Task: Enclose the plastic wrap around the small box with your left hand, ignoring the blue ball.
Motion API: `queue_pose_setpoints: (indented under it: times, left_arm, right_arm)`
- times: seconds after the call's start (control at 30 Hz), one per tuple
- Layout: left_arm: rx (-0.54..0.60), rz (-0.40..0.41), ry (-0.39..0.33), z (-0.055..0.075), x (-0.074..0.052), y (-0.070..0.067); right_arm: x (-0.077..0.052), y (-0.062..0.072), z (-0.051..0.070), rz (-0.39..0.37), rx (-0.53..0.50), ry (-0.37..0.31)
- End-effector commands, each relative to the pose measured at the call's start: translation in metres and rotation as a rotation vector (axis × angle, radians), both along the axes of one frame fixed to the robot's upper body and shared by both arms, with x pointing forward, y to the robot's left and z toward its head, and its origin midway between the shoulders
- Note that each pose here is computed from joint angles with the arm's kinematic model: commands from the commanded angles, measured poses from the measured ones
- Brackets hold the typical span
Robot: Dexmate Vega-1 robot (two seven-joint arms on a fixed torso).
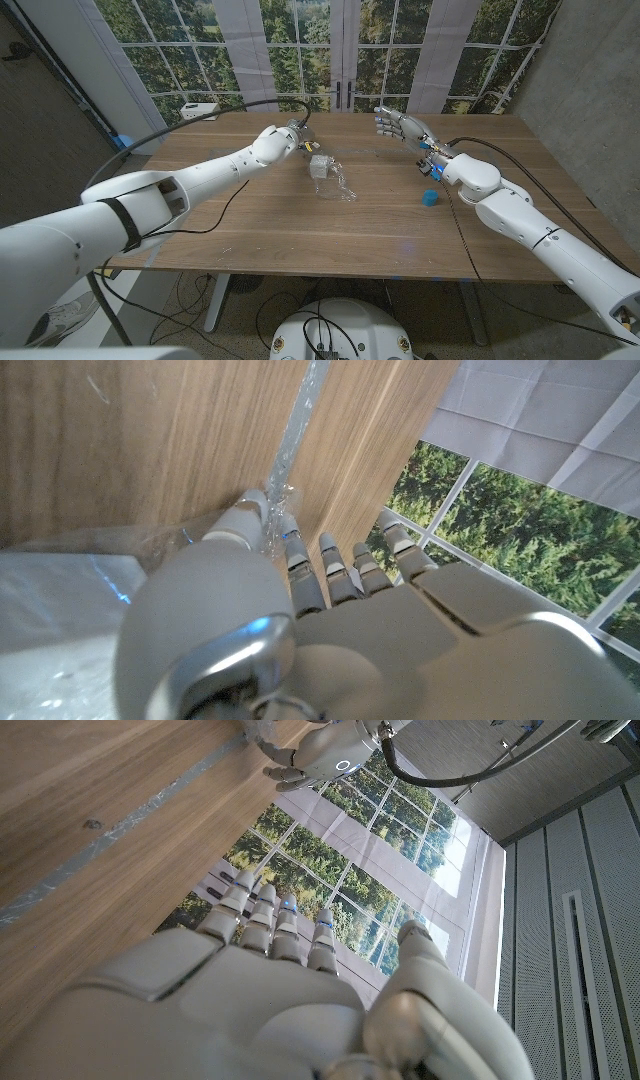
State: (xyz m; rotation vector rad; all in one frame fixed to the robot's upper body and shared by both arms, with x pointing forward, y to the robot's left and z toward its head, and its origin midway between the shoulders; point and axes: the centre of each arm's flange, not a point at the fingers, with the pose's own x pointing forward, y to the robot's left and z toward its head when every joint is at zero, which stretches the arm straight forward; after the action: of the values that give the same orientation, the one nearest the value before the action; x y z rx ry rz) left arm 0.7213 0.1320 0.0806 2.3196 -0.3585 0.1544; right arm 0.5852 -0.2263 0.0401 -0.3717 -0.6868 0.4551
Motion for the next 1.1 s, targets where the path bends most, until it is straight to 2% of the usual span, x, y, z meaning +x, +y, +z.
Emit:
queue_pose_setpoints:
  times: [0.03,0.07,0.2,0.27,0.37,0.43,0.5,0.67,0.83,0.9,0.97,1.03,1.1]
  left_arm:
    - [0.028,-0.043,-0.134,-0.006,0.0,-0.003]
    - [0.006,-0.072,-0.184,-0.007,-0.003,-0.002]
    - [-0.098,-0.178,-0.227,-0.006,-0.01,0.0]
    - [-0.134,-0.234,-0.27,-0.006,-0.016,-0.002]
    - [-0.176,-0.267,-0.201,-0.004,-0.021,-0.008]
    - [-0.189,-0.292,-0.135,-0.005,-0.022,-0.012]
    - [-0.163,-0.279,-0.05,-0.006,-0.022,-0.018]
    - [-0.139,-0.312,-0.007,-0.009,-0.032,-0.028]
    - [-0.143,-0.355,-0.04,-0.01,-0.046,-0.029]
    - [-0.174,-0.366,-0.029,-0.008,-0.05,-0.028]
    - [-0.178,-0.375,-0.101,-0.01,-0.056,-0.025]
    - [-0.188,-0.377,-0.106,-0.009,-0.058,-0.023]
    - [-0.192,-0.377,-0.152,-0.011,-0.062,-0.021]
  right_arm:
    - [0.005,0.0,0.003,-0.001,0.001,0.004]
    - [0.006,-0.001,0.004,-0.006,-0.005,0.006]
    - [0.007,0.0,0.005,-0.007,-0.001,0.005]
    - [0.008,0.0,0.005,0.0,0.004,0.007]
    - [0.008,0.0,0.005,-0.004,0.001,0.01]
    - [0.008,0.0,0.005,-0.005,-0.004,0.007]
    - [0.008,0.0,0.005,-0.006,-0.001,0.008]
    - [0.007,0.001,0.006,-0.003,-0.001,0.009]
    - [0.006,0.001,0.004,-0.006,-0.003,0.012]
    - [0.005,0.002,0.004,0.0,0.0,0.009]
    - [0.005,0.002,0.004,-0.008,-0.002,0.009]
    - [0.004,0.002,0.003,0.002,0.001,0.01]
    - [0.004,0.002,0.002,-0.005,-0.004,0.011]
